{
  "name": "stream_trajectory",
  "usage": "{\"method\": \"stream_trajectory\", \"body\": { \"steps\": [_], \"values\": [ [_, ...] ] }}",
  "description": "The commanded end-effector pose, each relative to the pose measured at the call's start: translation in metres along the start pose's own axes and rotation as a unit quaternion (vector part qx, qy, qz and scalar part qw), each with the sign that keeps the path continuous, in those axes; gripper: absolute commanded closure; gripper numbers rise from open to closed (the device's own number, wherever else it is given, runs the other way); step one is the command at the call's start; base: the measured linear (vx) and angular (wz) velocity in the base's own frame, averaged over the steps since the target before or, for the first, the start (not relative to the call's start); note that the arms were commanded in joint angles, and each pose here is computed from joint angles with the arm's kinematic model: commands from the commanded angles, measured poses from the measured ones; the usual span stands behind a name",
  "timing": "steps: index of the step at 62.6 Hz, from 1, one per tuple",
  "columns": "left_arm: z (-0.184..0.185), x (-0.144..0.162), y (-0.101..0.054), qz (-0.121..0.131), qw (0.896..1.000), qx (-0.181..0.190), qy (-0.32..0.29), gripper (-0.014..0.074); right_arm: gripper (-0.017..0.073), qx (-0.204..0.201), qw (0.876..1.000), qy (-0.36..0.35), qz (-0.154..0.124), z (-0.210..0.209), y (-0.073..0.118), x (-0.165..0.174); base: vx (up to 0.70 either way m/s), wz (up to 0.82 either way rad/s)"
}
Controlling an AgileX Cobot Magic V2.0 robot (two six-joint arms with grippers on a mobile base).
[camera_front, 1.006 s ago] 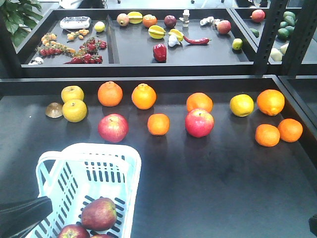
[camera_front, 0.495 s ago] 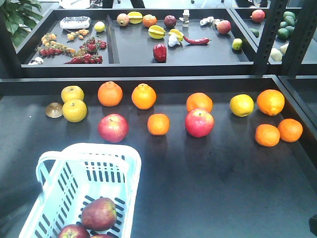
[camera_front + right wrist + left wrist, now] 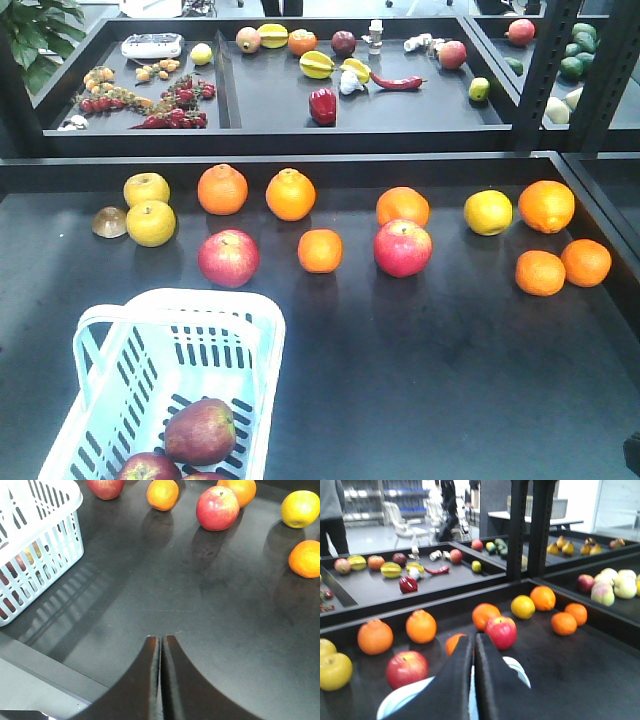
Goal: Pick three apples into basket with both arms
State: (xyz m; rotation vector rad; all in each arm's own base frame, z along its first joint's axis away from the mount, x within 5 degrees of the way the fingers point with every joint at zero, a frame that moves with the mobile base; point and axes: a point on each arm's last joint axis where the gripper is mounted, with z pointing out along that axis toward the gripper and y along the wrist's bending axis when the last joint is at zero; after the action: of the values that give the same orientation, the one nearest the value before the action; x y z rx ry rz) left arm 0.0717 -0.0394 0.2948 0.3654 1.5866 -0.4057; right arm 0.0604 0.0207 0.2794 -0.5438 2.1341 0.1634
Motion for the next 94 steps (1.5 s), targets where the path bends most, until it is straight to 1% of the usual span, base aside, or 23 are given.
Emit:
{"method": "stream_trajectory", "body": {
  "steps": [1,6,14,19,26,31,33,34,36,40,44,47,50,53,56,68,81,82,83,84,89,92,94],
  "values": [
    [-0.004,-0.006,0.003,-0.003,0.999,-0.018,-0.03,0.0599,0.0564,0.004,0.999,-0.036,-0.009,-0.003,-0.001,-0.011,0.0,0.0],
    [-0.005,0.007,0.004,-0.009,0.999,-0.024,-0.024,0.0599,0.0564,0.004,0.999,-0.036,-0.009,-0.003,-0.001,-0.011,0.0,0.0],
    [-0.007,0.032,0.007,-0.045,0.998,-0.035,-0.022,0.0599,0.0564,0.004,0.999,-0.036,-0.009,-0.003,-0.001,-0.011,0.0,0.0],
    [-0.008,0.051,0.008,-0.053,0.998,-0.037,-0.01,0.0599,0.0564,0.004,0.999,-0.036,-0.009,-0.003,-0.001,-0.011,0.0,0.0],
    [-0.012,0.076,0.008,-0.076,0.996,-0.038,0.001,0.0599,0.0564,0.004,0.999,-0.036,-0.009,-0.003,-0.001,-0.011,0.0,0.0],
    [-0.014,0.092,0.009,-0.078,0.996,-0.042,0.004,0.0599,0.0564,0.004,0.999,-0.036,-0.009,-0.003,-0.001,-0.011,0.0,0.0],
    [-0.015,0.094,0.009,-0.082,0.996,-0.041,0.001,0.0599,0.0564,0.004,0.999,-0.036,-0.009,-0.003,-0.001,-0.011,0.0,0.0],
    [-0.015,0.095,0.008,-0.079,0.996,-0.037,0.005,0.0599,0.0564,0.004,0.999,-0.036,-0.009,-0.003,-0.001,-0.011,0.0,0.0],
    [-0.017,0.094,0.008,-0.062,0.997,-0.035,0.004,0.0599,0.0564,0.004,0.999,-0.036,-0.009,-0.003,-0.001,-0.011,0.0,0.0],
    [-0.019,0.091,0.009,-0.044,0.998,-0.043,-0.021,0.0599,0.0564,0.004,0.999,-0.036,-0.009,-0.003,-0.001,-0.011,0.0,0.0],
    [-0.021,0.087,0.011,-0.017,0.997,-0.062,-0.043,0.0599,0.0564,0.004,0.999,-0.035,-0.009,-0.003,-0.001,-0.011,0.0,0.0],
    [-0.023,0.087,0.013,-0.002,0.996,-0.076,-0.05,0.0599,0.0564,0.004,0.999,-0.035,-0.009,-0.003,-0.001,-0.011,0.0,0.0],
    [-0.024,0.086,0.014,0.02,0.994,-0.095,-0.057,0.0599,0.0564,0.004,0.999,-0.035,-0.009,-0.003,-0.001,-0.011,0.0,0.0],
    [-0.025,0.085,0.016,0.034,0.991,-0.114,-0.058,0.0599,0.0564,0.004,0.999,-0.035,-0.009,-0.003,-0.001,-0.011,0.0,0.0],
    [-0.026,0.086,0.018,0.04,0.988,-0.136,-0.055,0.0599,0.0564,0.004,0.999,-0.035,-0.009,-0.003,-0.001,-0.011,0.0,0.0],
    [-0.027,0.089,0.023,0.037,0.982,-0.184,-0.036,0.0599,0.0564,0.004,0.999,-0.035,-0.009,-0.003,-0.001,-0.011,0.0,0.0],
    [-0.028,0.089,0.026,0.037,0.977,-0.209,-0.036,0.0599,0.0564,0.004,0.999,-0.036,-0.009,-0.004,-0.001,-0.011,0.0,0.0],
    [-0.028,0.089,0.026,0.03,0.977,-0.21,-0.037,0.0599,0.0564,0.004,0.999,-0.036,-0.009,-0.004,-0.001,-0.011,0.0,0.0],
    [-0.028,0.089,0.026,0.032,0.976,-0.212,-0.036,0.0599,0.0564,0.004,0.999,-0.036,-0.009,-0.004,-0.001,-0.011,0.0,0.0],
    [-0.028,0.089,0.027,0.026,0.976,-0.213,-0.036,0.0599,0.0564,0.004,0.999,-0.036,-0.009,-0.004,-0.001,-0.011,0.0,0.0],
    [-0.029,0.091,0.027,0.013,0.976,-0.216,-0.027,0.0599,0.0564,0.004,0.999,-0.036,-0.009,-0.004,-0.001,-0.011,0.0,0.0],
    [-0.029,0.093,0.028,-0.004,0.975,-0.219,-0.019,0.0599,0.0564,0.004,0.999,-0.036,-0.009,-0.004,-0.001,-0.011,0.0,0.0],
    [-0.029,0.095,0.028,-0.02,0.975,-0.221,-0.014,0.0599,0.0564,0.004,0.999,-0.036,-0.009,-0.004,-0.001,-0.011,0.0,0.0]
  ]
}}
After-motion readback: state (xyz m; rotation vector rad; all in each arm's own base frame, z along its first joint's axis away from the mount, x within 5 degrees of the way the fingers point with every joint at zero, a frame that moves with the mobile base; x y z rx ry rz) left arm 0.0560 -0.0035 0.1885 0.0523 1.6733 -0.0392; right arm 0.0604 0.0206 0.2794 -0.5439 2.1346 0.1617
